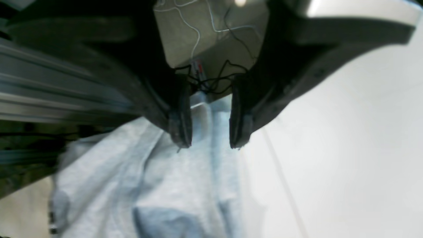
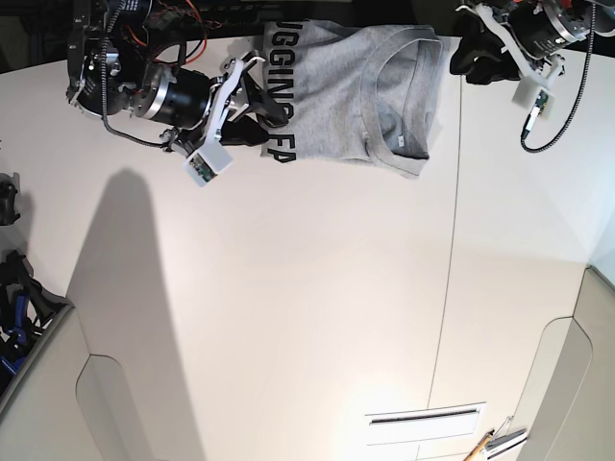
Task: Fold the T-shirt properly
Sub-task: 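Release the left gripper and withdraw it from the shirt, then carry the folded shirt with the right gripper to the table edge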
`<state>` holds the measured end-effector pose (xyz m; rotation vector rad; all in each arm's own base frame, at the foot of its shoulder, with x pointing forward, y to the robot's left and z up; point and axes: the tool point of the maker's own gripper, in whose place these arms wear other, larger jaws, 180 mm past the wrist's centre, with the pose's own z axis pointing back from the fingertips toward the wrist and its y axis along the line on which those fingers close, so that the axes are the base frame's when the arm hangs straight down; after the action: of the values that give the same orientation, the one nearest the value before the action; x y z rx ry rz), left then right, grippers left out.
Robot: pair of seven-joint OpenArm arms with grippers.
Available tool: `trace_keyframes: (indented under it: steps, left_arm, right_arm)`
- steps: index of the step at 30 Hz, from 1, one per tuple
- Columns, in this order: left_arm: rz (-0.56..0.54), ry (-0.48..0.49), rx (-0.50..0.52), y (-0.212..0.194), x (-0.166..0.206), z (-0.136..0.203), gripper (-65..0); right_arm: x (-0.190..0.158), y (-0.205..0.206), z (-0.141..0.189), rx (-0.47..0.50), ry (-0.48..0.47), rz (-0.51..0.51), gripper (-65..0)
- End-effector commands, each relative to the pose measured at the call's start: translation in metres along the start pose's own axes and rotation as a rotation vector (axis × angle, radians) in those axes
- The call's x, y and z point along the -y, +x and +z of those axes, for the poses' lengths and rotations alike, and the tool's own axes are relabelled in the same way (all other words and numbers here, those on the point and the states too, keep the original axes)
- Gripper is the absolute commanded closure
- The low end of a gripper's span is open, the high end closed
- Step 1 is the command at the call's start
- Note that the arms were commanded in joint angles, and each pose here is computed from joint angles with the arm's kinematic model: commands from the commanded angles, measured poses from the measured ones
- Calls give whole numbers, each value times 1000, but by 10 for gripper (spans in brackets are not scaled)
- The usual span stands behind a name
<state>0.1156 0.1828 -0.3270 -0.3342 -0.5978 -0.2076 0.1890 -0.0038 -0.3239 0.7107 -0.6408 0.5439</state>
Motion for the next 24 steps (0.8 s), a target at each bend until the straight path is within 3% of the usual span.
trace_keyframes:
  steps: [1, 3, 4, 8, 12, 20, 24]
  left_arm:
    - [-16, 7, 36, 9, -1, 6, -230]
    - [-12, 37, 48, 11, -9, 11, -230]
    - [-10, 53, 51, 11, -13, 13, -230]
    - [-3, 105, 63, 13, -27, 23, -230]
    - [1, 147, 77, 15, -38, 31, -230]
    - [4, 153, 78, 15, -39, 32, -230]
    - [7, 153, 80, 15, -39, 31, -230]
  right_arm:
    - [-9, 15, 3, 65, 43, 28, -181]
    - [-18, 18, 3, 80, 89, 34, -17]
    - [-22, 19, 3, 86, 112, 29, 0]
    - [-42, 24, -4, 83, 186, 63, 0]
    - [-69, 27, -20, 26, 254, 193, 0]
    - [-72, 11, -48, -158, 147, 586, 0]
    - [-74, -12, -53, -233, 136, 698, 0]
